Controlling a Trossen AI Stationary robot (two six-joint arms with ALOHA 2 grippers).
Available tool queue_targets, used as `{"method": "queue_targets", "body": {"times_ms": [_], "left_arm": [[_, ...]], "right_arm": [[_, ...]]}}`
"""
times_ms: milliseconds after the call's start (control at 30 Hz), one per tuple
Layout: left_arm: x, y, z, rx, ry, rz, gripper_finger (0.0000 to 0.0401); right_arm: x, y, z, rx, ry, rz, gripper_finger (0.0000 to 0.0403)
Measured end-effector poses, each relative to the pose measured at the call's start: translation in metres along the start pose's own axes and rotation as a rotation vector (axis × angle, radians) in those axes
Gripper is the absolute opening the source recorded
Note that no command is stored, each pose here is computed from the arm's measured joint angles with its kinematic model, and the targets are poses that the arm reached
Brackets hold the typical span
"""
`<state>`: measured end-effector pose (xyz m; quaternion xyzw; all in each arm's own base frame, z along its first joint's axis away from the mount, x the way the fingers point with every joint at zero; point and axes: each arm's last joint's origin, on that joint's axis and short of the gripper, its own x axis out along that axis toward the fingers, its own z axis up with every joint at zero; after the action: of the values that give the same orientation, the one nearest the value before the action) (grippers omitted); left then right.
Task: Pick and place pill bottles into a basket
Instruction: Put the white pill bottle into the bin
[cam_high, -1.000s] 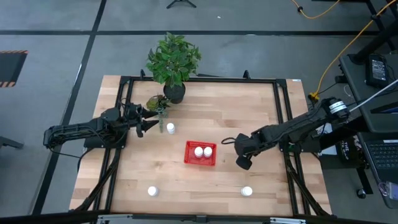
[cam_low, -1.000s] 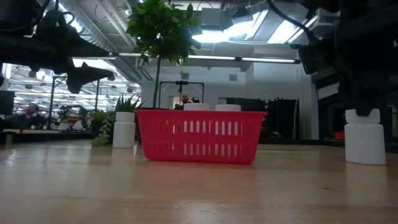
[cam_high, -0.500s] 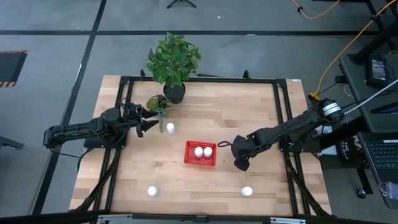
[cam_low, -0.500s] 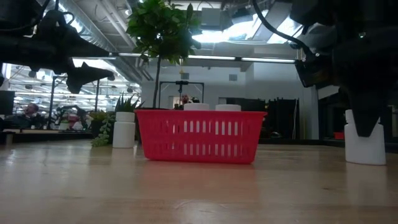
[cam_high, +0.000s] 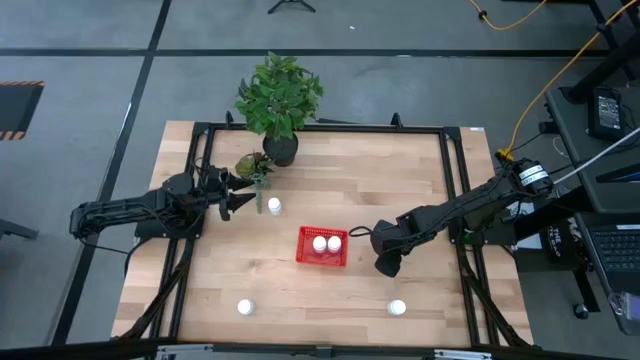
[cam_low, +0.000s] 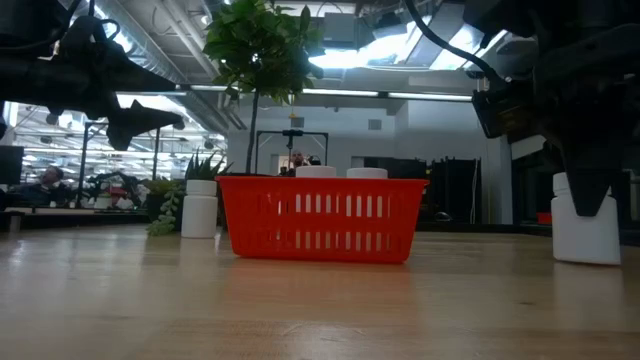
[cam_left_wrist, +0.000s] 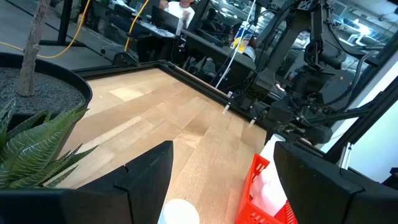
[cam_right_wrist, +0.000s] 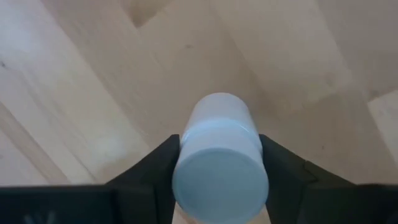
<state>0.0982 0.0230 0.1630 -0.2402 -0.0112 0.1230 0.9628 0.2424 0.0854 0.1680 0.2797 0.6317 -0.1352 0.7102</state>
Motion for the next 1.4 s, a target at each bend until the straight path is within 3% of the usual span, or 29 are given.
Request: {"method": "queue_targets", "body": {"times_ms": [267,567,733,1100,1400], "left_arm": [[0.0,0.0,0.0,0.0,0.0,0.0,0.0271],[0.0,0.0,0.0,0.0,-0.001,0.002,0.0271],[0.0,0.0,0.0,-0.003,-0.001,0.002,0.0271],[0.0,0.0,0.0,-0.001,-0.002,0.003,0.0271],[0.0,0.0,0.0,0.001,-0.001,0.002,0.0271]], "right_arm": [[-0.023,0.02,0.016,-0.087,-0.077,0.074,0.017],[-0.094,0.044,0.059,-0.3,-0.307,0.086,0.017],[-0.115,0.054,0.091,-0.406,-0.357,0.062,0.017],[-0.104,0.087,0.175,-0.606,-0.357,0.021,0.017],[-0.072,0.098,0.201,-0.676,-0.267,0.055,0.017]]}}
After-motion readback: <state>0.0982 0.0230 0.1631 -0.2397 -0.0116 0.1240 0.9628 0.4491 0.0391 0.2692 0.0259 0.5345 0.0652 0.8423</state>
